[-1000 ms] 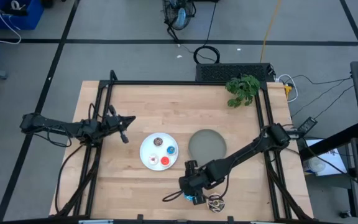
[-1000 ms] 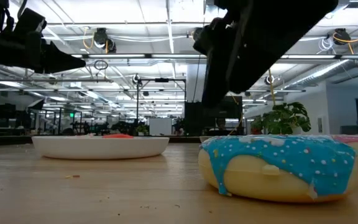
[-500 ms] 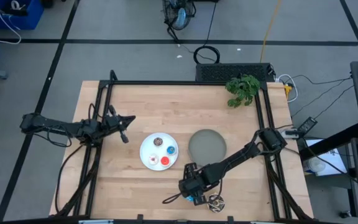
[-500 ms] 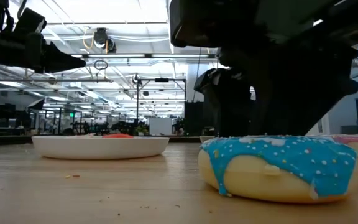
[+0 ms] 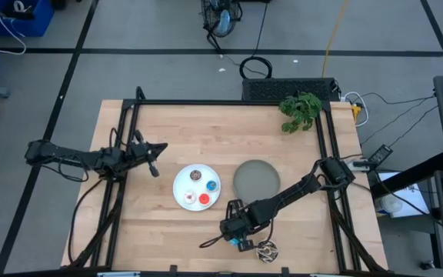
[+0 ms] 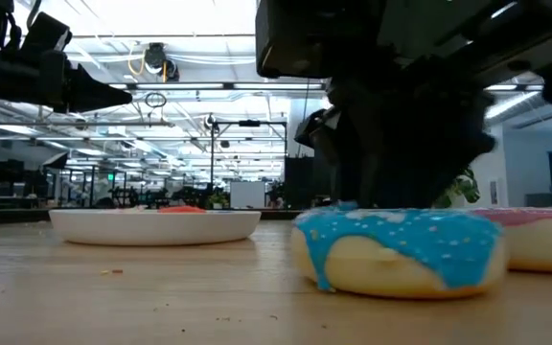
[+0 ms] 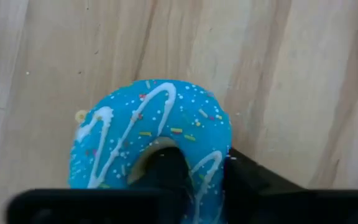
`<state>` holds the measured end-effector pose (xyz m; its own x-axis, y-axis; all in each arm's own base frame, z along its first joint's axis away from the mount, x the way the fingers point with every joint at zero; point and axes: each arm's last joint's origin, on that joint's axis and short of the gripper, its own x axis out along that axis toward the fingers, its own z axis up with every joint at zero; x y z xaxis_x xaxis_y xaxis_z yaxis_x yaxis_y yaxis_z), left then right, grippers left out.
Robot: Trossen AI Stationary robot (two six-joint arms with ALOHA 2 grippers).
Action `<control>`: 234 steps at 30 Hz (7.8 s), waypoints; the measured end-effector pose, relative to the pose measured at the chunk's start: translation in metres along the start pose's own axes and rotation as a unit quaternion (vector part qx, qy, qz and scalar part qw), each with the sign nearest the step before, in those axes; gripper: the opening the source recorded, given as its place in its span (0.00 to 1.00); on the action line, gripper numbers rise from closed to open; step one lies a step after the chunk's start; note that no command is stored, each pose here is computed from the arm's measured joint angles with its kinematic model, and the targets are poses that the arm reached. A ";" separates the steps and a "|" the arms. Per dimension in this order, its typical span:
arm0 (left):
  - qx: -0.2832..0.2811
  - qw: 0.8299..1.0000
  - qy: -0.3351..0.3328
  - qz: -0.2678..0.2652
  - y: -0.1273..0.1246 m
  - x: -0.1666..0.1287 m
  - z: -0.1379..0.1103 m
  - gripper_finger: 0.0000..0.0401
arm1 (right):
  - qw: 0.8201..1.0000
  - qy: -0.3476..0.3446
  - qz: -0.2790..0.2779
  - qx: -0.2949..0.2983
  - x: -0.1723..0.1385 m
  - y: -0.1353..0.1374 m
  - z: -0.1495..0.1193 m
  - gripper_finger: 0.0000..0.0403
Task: Pick & Place donuts
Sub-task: Put the large blue donut on the gray plate, then put the large pink donut on the gray plate, then put the large black donut on the gray plate
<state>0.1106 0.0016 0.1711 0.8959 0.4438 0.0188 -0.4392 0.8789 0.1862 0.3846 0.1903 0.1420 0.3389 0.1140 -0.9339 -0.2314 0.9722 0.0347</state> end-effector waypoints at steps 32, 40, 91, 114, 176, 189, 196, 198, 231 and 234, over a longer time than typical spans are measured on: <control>0.003 1.000 0.010 -0.003 0.000 0.000 -0.002 0.02 | 0.977 -0.048 -0.069 0.197 -0.112 -0.175 -0.088 0.02; 0.016 1.000 0.004 0.006 0.000 0.000 -0.001 0.02 | 0.966 -0.033 -0.067 0.246 -0.081 -0.182 -0.121 0.02; 0.018 1.000 0.011 0.007 0.000 0.000 -0.002 0.02 | 0.984 -0.054 -0.075 0.154 -0.143 -0.093 -0.057 0.61; -0.009 1.000 0.010 0.008 0.000 0.000 -0.002 0.02 | 0.990 0.104 -0.045 0.088 -0.060 0.073 -0.073 0.61; -0.008 1.000 0.011 0.008 0.000 0.000 -0.002 0.02 | 0.994 0.007 -0.075 0.083 -0.116 0.010 -0.066 0.07; -0.010 1.000 0.011 0.008 0.000 0.000 -0.002 0.02 | 0.977 0.107 -0.090 0.162 -0.117 -0.059 -0.082 0.04; -0.002 1.000 0.023 0.006 0.000 0.000 -0.005 0.02 | 0.970 0.151 -0.069 0.177 -0.082 -0.081 -0.108 0.03; -0.002 1.000 0.023 0.006 0.000 0.000 -0.005 0.02 | 0.969 0.148 -0.070 0.183 -0.075 -0.086 -0.113 0.04; -0.004 1.000 0.020 0.007 0.000 0.000 -0.004 0.02 | 0.974 0.111 -0.039 0.195 -0.082 -0.092 -0.097 0.62; -0.004 1.000 0.020 0.007 0.000 0.000 -0.004 0.02 | 0.970 0.125 -0.044 0.203 -0.094 -0.091 -0.092 0.60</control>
<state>0.1103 0.0021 0.1671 0.8869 0.4617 -0.0173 -0.4515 0.8741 0.1792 0.2897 0.0723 0.1944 0.0984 0.0226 -0.9949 0.1836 0.9822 0.0404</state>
